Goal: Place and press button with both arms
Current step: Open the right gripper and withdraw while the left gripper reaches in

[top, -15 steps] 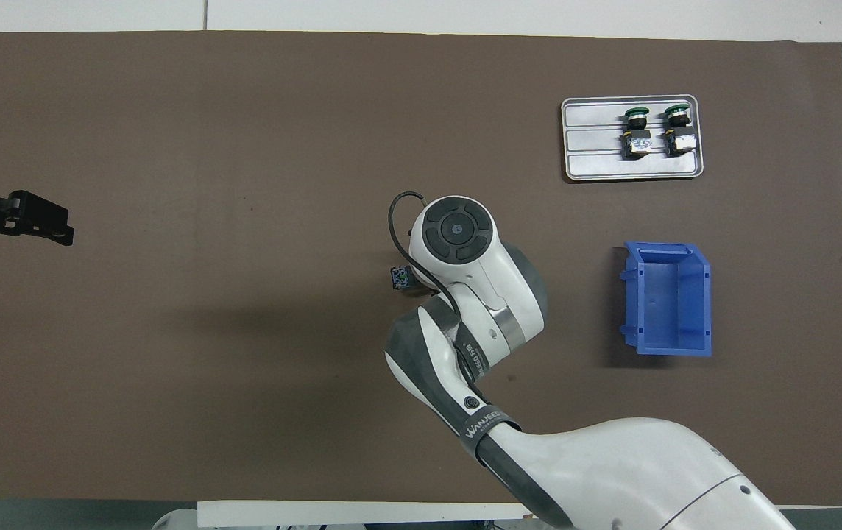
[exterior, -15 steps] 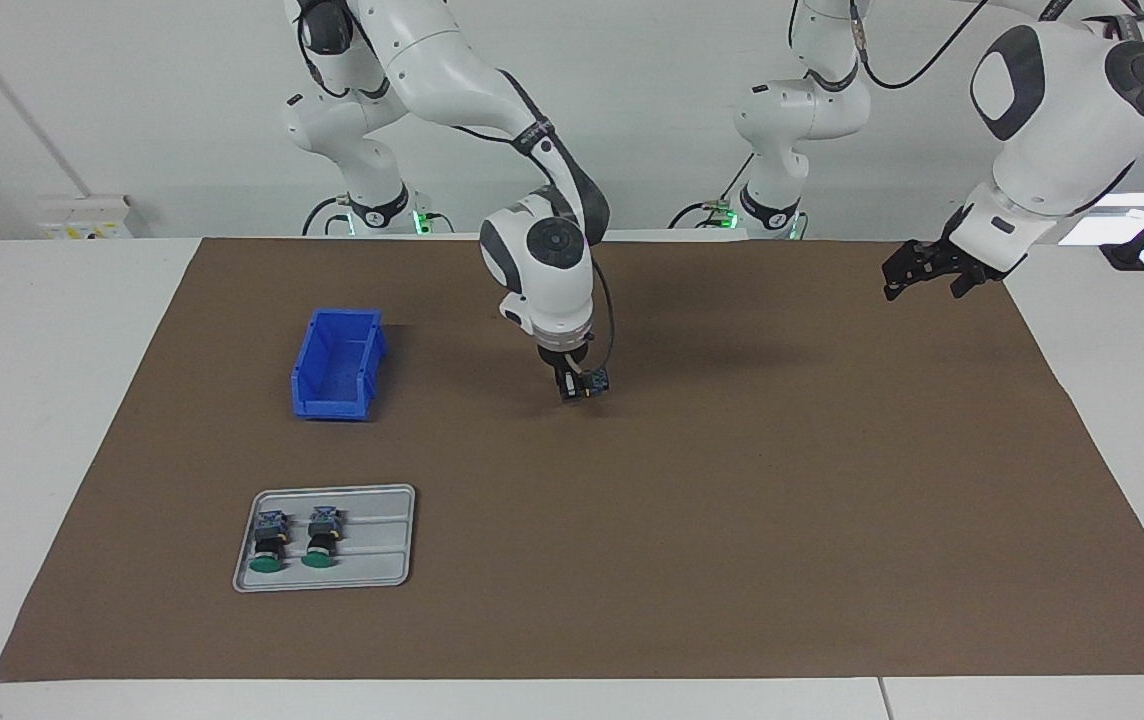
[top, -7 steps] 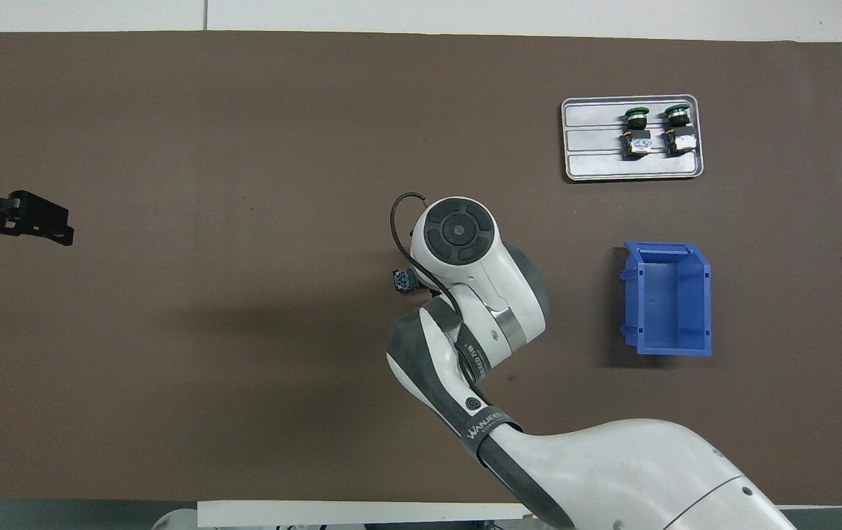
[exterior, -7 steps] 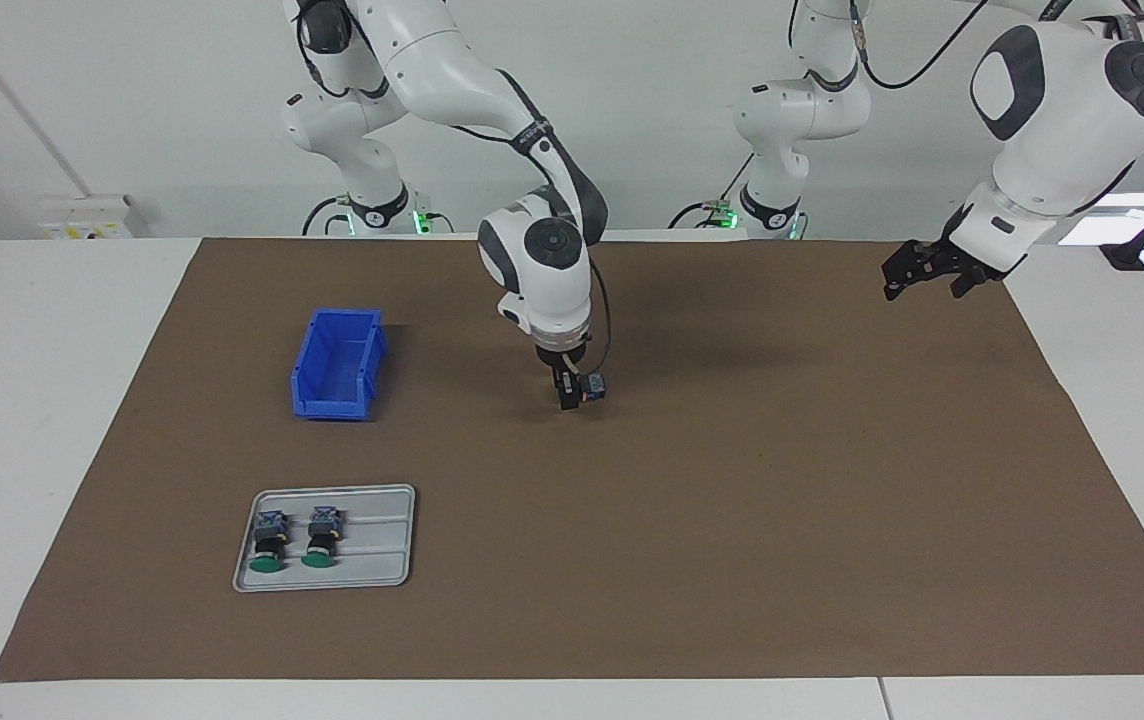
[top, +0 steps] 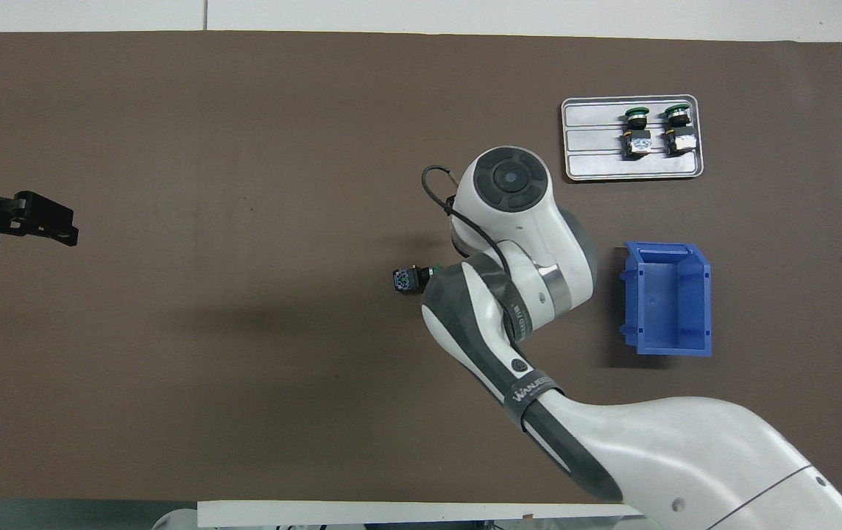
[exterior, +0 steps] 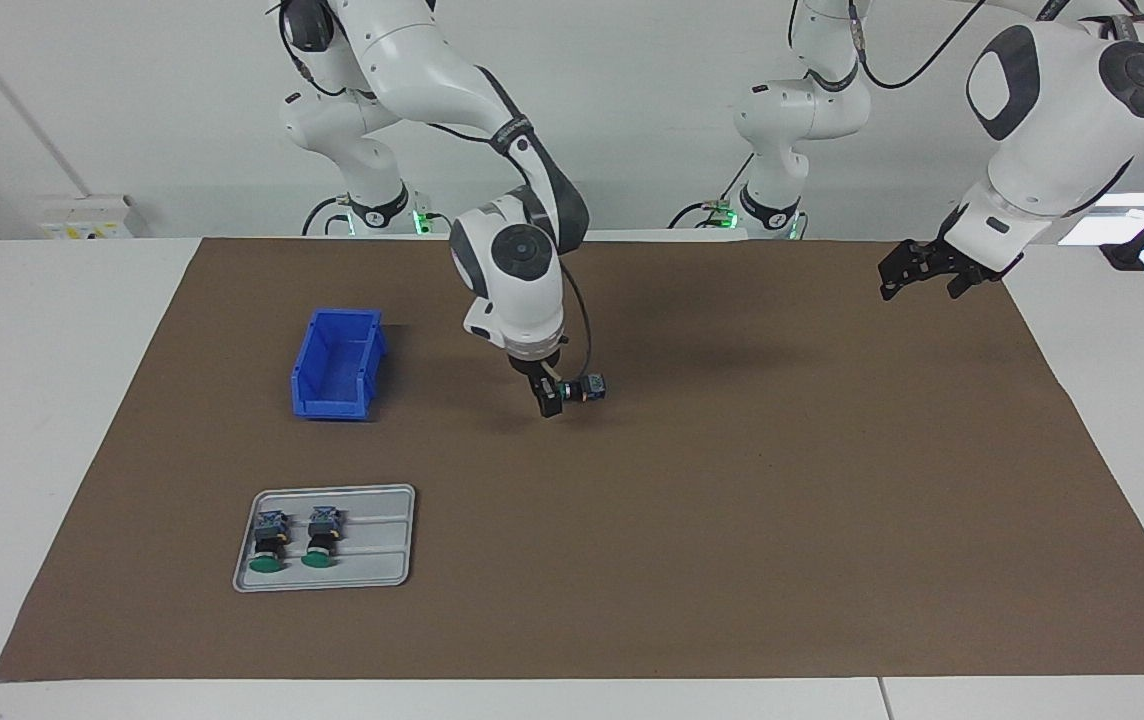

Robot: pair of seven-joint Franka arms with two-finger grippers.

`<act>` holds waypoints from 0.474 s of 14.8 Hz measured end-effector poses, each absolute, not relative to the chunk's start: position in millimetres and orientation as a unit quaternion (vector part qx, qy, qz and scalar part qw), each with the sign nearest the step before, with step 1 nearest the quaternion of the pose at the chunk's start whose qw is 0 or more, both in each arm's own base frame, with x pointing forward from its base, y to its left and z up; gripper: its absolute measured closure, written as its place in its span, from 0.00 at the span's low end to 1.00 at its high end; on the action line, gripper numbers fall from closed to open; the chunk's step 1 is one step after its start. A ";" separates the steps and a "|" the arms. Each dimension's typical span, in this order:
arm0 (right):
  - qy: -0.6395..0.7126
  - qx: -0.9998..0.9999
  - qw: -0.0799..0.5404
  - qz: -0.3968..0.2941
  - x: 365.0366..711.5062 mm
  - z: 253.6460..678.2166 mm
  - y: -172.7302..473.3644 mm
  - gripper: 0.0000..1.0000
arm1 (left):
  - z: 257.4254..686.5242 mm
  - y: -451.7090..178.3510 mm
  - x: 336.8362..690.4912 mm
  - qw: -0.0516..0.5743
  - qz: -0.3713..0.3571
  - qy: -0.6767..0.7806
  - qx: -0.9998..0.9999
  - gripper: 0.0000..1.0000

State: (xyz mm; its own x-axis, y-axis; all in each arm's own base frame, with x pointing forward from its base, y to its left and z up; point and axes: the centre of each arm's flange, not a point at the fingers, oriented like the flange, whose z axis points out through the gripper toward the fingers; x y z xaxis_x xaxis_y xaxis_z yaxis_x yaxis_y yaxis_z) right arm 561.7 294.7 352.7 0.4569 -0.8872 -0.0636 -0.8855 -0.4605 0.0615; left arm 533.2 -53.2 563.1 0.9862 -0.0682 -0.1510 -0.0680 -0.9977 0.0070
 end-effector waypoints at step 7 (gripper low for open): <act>-0.333 0.942 -0.024 -0.034 586.3 434.5 212.5 0.14 | 564.4 -96.2 529.2 0.001 -0.072 0.191 0.979 0.00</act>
